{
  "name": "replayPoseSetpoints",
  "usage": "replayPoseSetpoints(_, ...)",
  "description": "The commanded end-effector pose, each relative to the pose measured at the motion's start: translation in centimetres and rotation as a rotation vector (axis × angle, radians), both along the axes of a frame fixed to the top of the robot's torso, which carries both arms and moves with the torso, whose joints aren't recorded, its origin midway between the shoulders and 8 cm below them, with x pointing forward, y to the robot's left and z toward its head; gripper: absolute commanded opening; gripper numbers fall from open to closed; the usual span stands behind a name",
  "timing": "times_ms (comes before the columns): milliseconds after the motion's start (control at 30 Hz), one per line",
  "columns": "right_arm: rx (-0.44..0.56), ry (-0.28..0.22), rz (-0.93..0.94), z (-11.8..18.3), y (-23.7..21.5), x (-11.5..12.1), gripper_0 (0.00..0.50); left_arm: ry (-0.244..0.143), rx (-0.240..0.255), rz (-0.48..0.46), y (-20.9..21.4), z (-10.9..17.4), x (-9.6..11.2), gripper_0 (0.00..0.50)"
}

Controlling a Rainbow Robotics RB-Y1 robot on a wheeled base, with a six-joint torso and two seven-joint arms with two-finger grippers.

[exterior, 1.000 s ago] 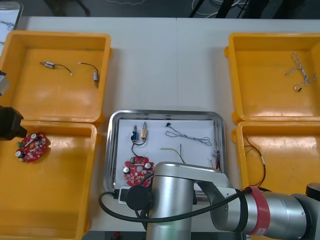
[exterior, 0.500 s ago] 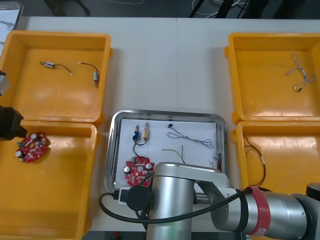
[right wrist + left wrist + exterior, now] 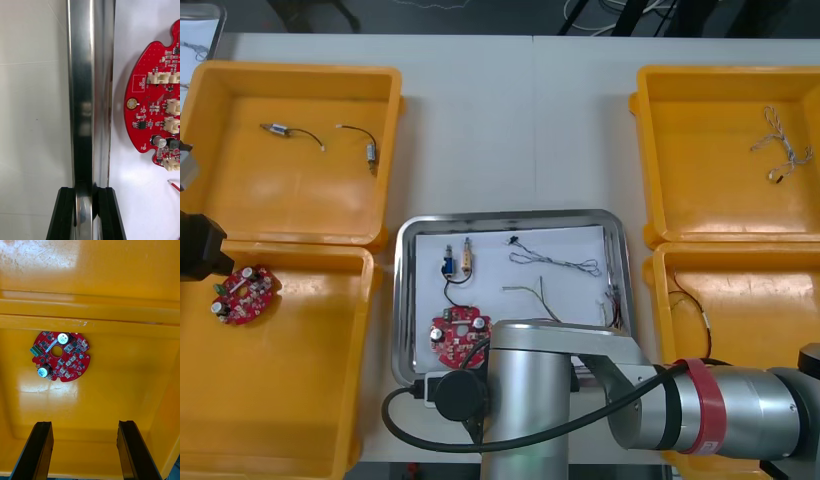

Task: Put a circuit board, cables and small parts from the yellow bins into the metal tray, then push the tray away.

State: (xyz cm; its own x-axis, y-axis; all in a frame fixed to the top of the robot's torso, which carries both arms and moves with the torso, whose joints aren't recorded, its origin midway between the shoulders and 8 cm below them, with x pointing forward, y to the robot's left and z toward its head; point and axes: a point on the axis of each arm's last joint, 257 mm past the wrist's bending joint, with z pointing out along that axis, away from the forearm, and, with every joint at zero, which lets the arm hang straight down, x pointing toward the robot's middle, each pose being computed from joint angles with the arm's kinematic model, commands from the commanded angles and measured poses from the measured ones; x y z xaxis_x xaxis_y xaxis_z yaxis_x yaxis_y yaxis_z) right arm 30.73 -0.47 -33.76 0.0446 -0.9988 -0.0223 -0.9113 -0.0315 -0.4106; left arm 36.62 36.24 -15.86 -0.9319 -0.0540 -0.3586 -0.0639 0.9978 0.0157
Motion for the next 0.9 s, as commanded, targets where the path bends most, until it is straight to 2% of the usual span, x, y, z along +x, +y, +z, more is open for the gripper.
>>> replayPoseSetpoints(33, -0.011, -0.041, 0.089, 1.6, 0.7, 0.8, 0.012, -0.034, 0.03, -0.047, 0.4, 0.9, 0.1, 0.5)
replayPoseSetpoints(533, -0.054, -0.127, 0.081, 4.4, -1.0, 5.0, 0.001, -0.034, 0.03, -0.047, 0.4, 0.9, 0.1, 0.5)
replayPoseSetpoints(900, -0.06, -0.107, 0.018, 6.8, -1.3, 8.5, 0.001, -0.034, 0.03, -0.047, 0.4, 0.9, 0.1, 0.5)
